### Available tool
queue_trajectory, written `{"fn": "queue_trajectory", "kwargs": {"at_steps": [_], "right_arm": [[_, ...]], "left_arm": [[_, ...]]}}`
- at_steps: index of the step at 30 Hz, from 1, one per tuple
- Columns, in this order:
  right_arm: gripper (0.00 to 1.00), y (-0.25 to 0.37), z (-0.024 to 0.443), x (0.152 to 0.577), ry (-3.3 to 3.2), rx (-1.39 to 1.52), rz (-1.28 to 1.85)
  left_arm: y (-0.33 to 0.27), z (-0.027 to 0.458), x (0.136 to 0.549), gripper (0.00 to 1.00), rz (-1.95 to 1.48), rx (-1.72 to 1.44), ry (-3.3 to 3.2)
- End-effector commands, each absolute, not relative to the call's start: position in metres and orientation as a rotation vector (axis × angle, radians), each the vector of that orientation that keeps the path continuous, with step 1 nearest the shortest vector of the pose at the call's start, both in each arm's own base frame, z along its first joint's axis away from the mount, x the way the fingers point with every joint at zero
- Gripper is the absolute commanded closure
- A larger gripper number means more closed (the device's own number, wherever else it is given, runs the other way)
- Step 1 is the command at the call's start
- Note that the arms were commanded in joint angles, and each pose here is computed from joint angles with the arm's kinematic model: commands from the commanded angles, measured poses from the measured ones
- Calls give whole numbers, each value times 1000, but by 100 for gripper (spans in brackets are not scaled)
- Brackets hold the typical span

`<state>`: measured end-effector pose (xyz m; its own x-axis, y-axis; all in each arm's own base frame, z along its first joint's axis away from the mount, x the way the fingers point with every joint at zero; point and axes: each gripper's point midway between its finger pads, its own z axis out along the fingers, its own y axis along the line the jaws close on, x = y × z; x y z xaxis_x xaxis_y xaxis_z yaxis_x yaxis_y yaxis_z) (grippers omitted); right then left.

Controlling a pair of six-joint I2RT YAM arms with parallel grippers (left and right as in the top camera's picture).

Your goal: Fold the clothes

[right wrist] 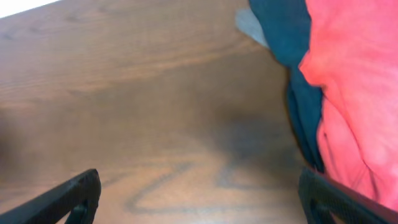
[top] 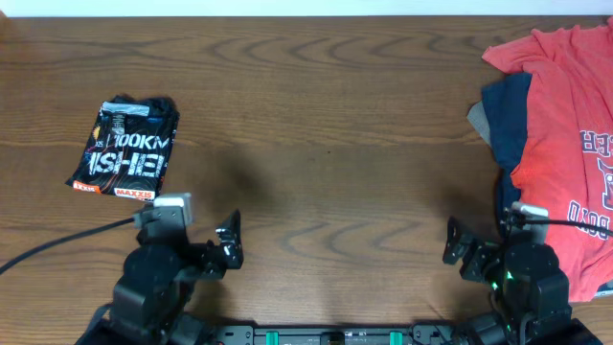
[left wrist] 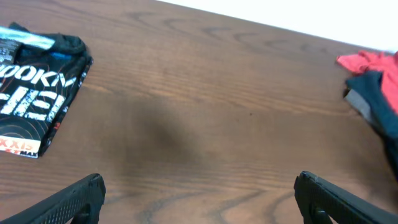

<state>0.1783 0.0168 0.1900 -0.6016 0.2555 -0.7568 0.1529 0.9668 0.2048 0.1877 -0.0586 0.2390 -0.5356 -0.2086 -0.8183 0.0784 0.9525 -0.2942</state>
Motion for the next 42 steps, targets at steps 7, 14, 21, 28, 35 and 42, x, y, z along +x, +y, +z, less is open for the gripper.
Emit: {"fn": "queue_trajectory", "kwargs": {"at_steps": [7,14,21,28,35,42], "right_arm": [[1,7,164,157,2351,291,67],[1,2,163,149,2345,322,72],[1,0,169,162,2157,348,162],[1,12,166,213,1858,198,217],[1,25,155,245,1655,57,228],[1,27,157,245,1648,37,234]], "left_arm": [[-55,241,186,2,-360,-108,2090],[-55,241,186,2,-360,-108,2090],[-55,241,186,2,-360,-108,2090],[-55,241,186,2,-360,-108,2090],[-55,241,186,2,-360,-108,2090],[-55,241,186,2,-360,-108,2090]]}}
